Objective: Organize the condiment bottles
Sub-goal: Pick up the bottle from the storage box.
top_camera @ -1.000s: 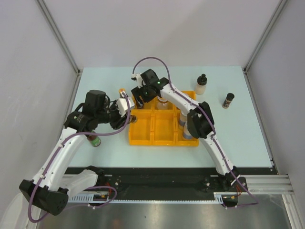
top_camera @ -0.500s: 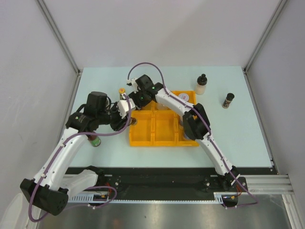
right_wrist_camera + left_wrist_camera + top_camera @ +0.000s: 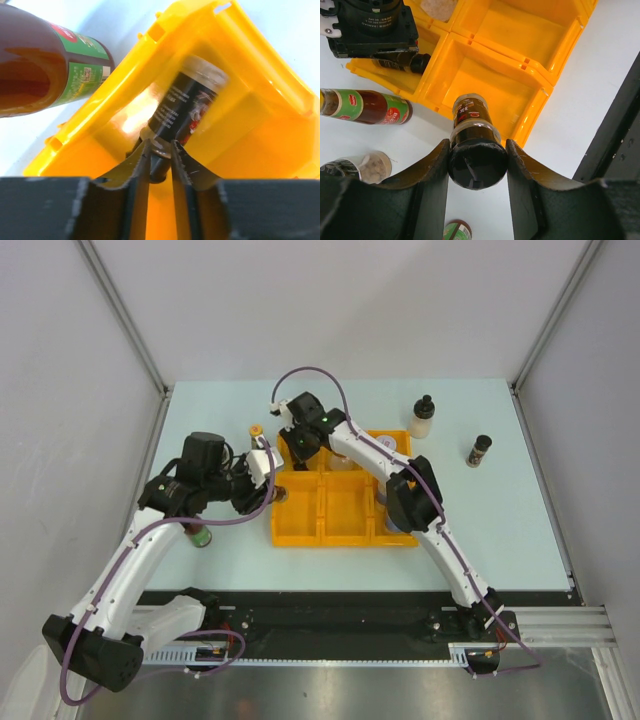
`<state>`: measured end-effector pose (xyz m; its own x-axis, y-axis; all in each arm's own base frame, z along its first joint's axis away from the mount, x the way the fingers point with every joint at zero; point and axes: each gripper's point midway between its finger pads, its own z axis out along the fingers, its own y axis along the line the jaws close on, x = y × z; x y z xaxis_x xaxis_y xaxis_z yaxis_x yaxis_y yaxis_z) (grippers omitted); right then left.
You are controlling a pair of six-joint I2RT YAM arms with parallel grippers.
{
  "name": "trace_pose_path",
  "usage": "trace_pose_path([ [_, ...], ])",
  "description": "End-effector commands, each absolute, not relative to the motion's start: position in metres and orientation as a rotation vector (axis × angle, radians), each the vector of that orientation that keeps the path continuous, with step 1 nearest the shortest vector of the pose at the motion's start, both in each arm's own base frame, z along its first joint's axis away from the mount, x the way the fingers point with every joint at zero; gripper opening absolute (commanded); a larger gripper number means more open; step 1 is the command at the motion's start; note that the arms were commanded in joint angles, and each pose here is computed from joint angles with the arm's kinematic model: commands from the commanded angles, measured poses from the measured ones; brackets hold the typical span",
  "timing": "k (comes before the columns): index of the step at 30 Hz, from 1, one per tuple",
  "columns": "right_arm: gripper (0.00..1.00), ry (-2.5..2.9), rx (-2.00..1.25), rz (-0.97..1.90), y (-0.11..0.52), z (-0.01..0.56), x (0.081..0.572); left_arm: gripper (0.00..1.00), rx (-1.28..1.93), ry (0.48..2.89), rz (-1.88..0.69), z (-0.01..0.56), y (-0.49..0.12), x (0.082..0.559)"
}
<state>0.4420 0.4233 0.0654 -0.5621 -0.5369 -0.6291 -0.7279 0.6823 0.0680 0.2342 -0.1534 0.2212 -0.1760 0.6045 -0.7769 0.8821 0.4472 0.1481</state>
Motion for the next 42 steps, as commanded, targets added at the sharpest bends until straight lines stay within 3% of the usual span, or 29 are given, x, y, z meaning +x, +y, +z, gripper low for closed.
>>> trace_pose_path([
  [1,0.23,2.357,-1.016,0.316,0.4,0.063,0.436,0.0,1.243,1.825,-0.451,0.232,-0.16,0.233],
  [12,0.18,2.258,-1.011,0.31,0.395,0.109,0.442,0.0,1.235,1.817,-0.465,0.234,-0.162,0.234],
  [27,0.21,2.128,-0.973,0.301,0.396,0.166,0.453,0.0,1.236,1.827,-0.484,0.228,-0.165,0.235],
  [29,0.3,2.139,-0.976,0.3,0.397,0.162,0.452,0.0,1.236,1.831,-0.489,0.227,-0.165,0.235],
  [30,0.51,2.15,-0.988,0.302,0.4,0.154,0.45,0.0,1.235,1.832,-0.49,0.227,-0.166,0.235],
  [33,0.79,2.177,-0.994,0.308,0.405,0.141,0.447,0.0,1.232,1.829,-0.488,0.227,-0.166,0.236],
  [36,0.91,2.219,-0.961,0.332,0.412,0.126,0.446,0.0,1.23,1.83,-0.487,0.227,-0.166,0.237],
  [42,0.92,2.263,-0.896,0.381,0.422,0.106,0.448,0.0,1.23,1.836,-0.483,0.226,-0.165,0.236],
])
